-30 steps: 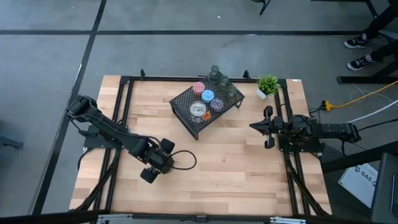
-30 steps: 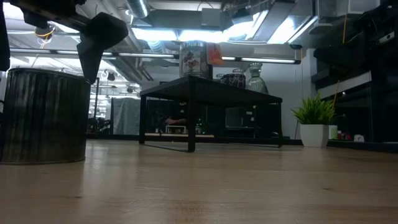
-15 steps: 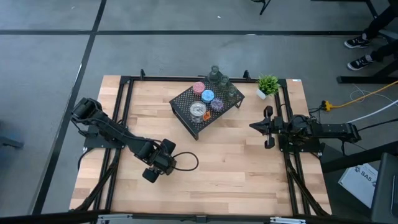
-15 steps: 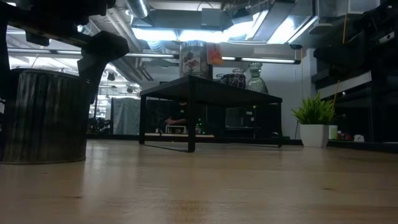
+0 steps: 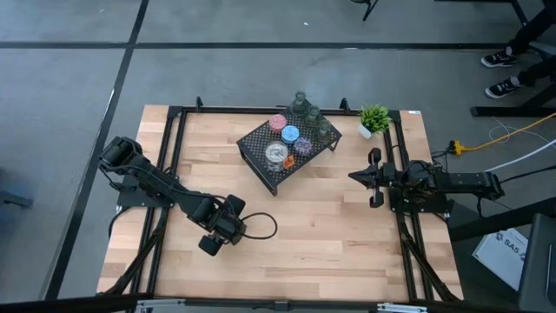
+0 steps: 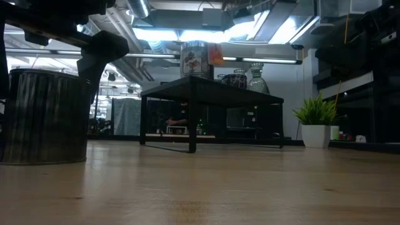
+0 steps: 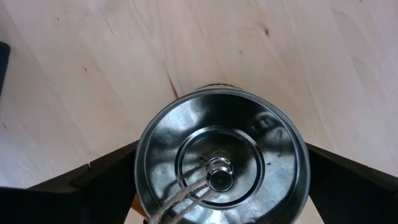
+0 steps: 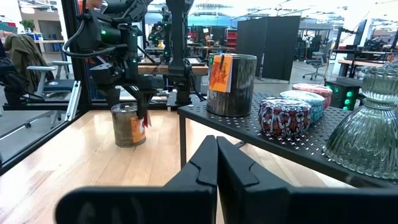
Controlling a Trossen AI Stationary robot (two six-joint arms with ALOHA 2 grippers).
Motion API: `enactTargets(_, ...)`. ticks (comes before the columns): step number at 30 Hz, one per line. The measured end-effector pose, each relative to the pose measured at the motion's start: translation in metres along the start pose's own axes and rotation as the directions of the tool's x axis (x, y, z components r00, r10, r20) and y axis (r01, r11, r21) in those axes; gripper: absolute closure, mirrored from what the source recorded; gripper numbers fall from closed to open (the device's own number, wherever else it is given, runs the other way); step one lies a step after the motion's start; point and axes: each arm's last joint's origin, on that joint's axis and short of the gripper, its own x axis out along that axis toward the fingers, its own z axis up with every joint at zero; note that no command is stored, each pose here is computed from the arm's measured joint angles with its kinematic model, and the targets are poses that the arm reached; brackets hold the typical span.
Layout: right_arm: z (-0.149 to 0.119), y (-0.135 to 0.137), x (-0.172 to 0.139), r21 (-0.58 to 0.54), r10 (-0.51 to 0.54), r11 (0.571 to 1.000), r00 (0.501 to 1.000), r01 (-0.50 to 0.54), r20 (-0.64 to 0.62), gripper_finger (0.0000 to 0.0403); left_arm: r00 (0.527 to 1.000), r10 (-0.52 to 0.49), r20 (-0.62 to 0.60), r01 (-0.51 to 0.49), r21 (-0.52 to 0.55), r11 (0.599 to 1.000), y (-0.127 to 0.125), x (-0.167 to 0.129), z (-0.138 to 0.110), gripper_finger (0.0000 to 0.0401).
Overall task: Pick & Place candle stick holders
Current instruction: Put the large orange scented candle on the shelf aligned with the brown large scented candle
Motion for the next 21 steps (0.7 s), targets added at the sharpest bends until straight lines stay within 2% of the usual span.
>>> enactTargets(6, -0.0001, 0.0, 0.0, 0.0, 0.0, 1.0, 1.0, 0.0, 0.0, 0.0402, 1.0, -0.001, 0.0, 0.001, 0.0, 1.0, 0.0, 0.0, 0.0, 0.0005)
enactTargets(13, 0.0, 0.0, 0.0, 0.0, 0.0, 1.0, 1.0, 0.0, 0.0, 0.0402, 1.0, -0.011, 0.0, 0.011, 0.0, 1.0, -0.0003, -0.0001, 0.0, 0.0036)
enactTargets(21, 0.0, 0.0, 0.0, 0.0, 0.0, 1.0, 1.0, 0.0, 0.0, 0.0402, 1.0, -0.014, 0.001, 0.014, 0.0, 1.0, -0.0004, -0.0002, 0.0, 0.004)
